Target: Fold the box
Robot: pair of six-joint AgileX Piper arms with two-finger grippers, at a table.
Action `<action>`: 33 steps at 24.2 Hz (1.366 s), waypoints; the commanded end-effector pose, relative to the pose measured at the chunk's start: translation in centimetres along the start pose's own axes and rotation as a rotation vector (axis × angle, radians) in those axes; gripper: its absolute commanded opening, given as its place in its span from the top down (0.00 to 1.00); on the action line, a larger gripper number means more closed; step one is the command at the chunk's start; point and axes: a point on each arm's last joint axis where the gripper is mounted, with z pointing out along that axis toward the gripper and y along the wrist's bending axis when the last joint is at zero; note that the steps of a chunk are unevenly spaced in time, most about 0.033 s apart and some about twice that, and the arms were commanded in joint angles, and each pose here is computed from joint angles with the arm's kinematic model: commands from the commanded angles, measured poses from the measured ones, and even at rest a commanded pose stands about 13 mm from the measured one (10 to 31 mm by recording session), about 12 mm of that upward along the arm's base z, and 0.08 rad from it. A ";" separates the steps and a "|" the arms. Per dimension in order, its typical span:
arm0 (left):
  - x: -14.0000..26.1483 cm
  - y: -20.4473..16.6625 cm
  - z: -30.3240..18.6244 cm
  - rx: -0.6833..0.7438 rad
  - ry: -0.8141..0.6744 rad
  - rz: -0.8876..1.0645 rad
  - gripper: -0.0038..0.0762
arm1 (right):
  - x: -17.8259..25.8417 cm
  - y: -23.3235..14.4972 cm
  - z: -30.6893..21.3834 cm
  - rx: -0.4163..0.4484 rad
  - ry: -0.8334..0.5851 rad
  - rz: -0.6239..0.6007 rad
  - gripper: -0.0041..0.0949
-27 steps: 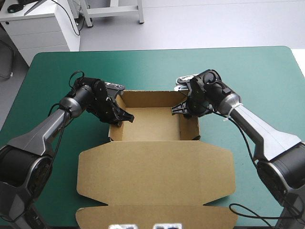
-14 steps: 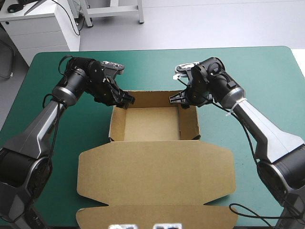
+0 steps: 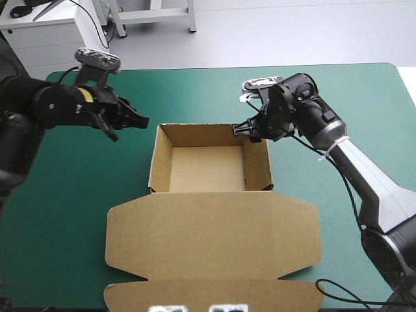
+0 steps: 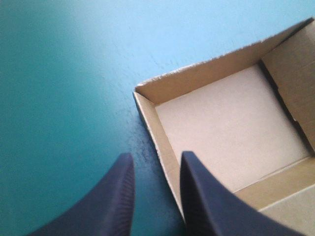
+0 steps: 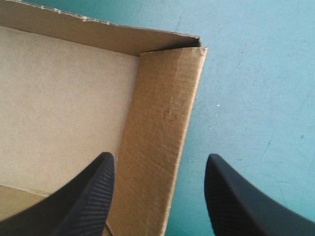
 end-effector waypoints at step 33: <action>29.6 -2.2 -2.8 0.042 -0.085 0.043 0.96 | 0.0 -0.2 8.4 0.018 0.204 0.040 0.98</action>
